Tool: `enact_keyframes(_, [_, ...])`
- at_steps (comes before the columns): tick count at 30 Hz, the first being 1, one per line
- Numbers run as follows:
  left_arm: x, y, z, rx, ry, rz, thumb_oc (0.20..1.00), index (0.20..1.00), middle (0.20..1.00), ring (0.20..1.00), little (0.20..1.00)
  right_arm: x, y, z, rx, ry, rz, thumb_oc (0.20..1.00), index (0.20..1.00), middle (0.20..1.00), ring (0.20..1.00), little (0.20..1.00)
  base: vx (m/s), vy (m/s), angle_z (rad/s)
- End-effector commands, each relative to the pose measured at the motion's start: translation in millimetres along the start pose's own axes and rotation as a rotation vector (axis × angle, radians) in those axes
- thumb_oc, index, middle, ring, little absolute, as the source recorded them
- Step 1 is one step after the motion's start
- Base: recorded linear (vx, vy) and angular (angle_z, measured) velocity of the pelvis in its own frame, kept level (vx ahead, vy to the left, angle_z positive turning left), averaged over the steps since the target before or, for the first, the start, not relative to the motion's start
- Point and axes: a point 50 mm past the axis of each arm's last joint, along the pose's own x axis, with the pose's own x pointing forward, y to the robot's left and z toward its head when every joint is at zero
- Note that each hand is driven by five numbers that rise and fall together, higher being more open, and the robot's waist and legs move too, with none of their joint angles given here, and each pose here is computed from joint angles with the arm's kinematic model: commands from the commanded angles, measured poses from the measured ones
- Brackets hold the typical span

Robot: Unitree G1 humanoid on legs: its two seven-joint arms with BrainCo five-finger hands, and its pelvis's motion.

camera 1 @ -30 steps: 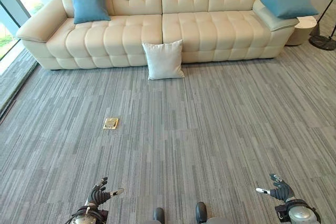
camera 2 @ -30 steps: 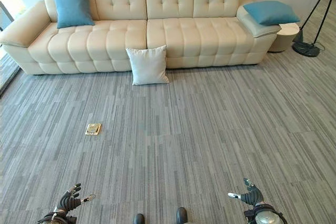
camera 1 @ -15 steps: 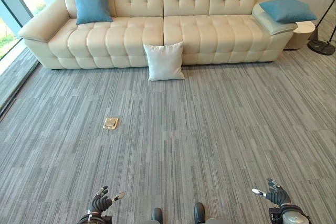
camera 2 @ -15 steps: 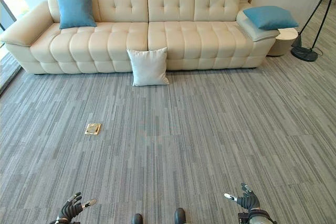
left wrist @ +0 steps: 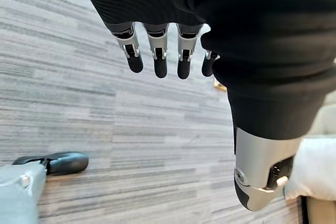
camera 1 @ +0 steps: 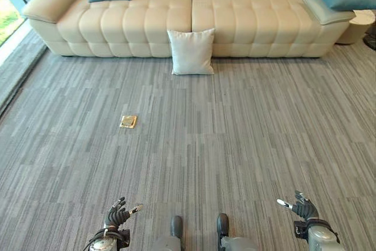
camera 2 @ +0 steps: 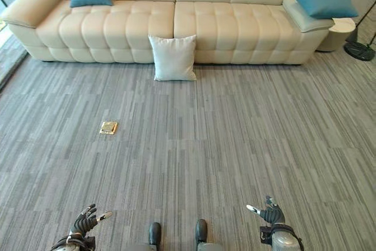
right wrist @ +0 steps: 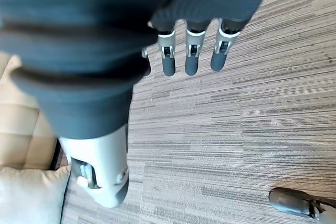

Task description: Pick up all the scattered cushions and arrange them neatly on the sofa.

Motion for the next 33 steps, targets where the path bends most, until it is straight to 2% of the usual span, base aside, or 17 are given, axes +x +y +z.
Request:
enact_keyframes(1, [5.0, 15.3, 27.3, 0.013, -0.103, 0.047, 1.000, 1.000, 1.000, 1.000, 1.000, 4.9, 2.7, 22.7, -0.010, -0.081, 0.005, 1.000, 1.000, 1.000, 1.000, 1.000, 0.10, 0.209, -0.13])
enact_keyframes(6, [7.7, 15.0, 31.9, 0.013, -0.112, 0.059, 1.000, 1.000, 1.000, 1.000, 1.000, 5.5, 11.2, 32.0, -0.023, -0.118, 0.037, 1.000, 1.000, 1.000, 1.000, 1.000, 0.15, 0.119, -0.12])
enact_keyframes(11, [9.0, 4.4, 33.2, 0.001, -0.118, 0.040, 1.000, 1.000, 1.000, 1.000, 1.000, 2.9, 5.8, 31.5, -0.029, -0.130, 0.027, 1.000, 1.000, 1.000, 1.000, 1.000, 0.46, -0.013, 0.18])
enact_keyframes(20, [5.8, -10.4, 21.9, -0.003, -0.084, -0.021, 1.000, 1.000, 1.000, 1.000, 1.000, -4.4, 2.3, 18.3, -0.017, -0.112, 0.038, 1.000, 1.000, 1.000, 1.000, 1.000, 0.37, -0.196, 0.80])
enact_keyframes(25, [8.4, -12.4, 24.2, 0.001, -0.082, -0.025, 1.000, 1.000, 1.000, 1.000, 1.000, 0.5, 1.7, 29.7, -0.023, -0.136, 0.025, 1.000, 1.000, 1.000, 1.000, 1.000, 0.32, -0.221, -0.23])
enact_keyframes(33, [7.6, -8.6, 25.6, 0.009, -0.091, -0.012, 1.000, 1.000, 1.000, 1.000, 1.000, 0.1, -6.3, 33.0, 0.011, -0.150, -0.020, 1.000, 1.000, 1.000, 1.000, 1.000, 0.39, 0.002, -0.18])
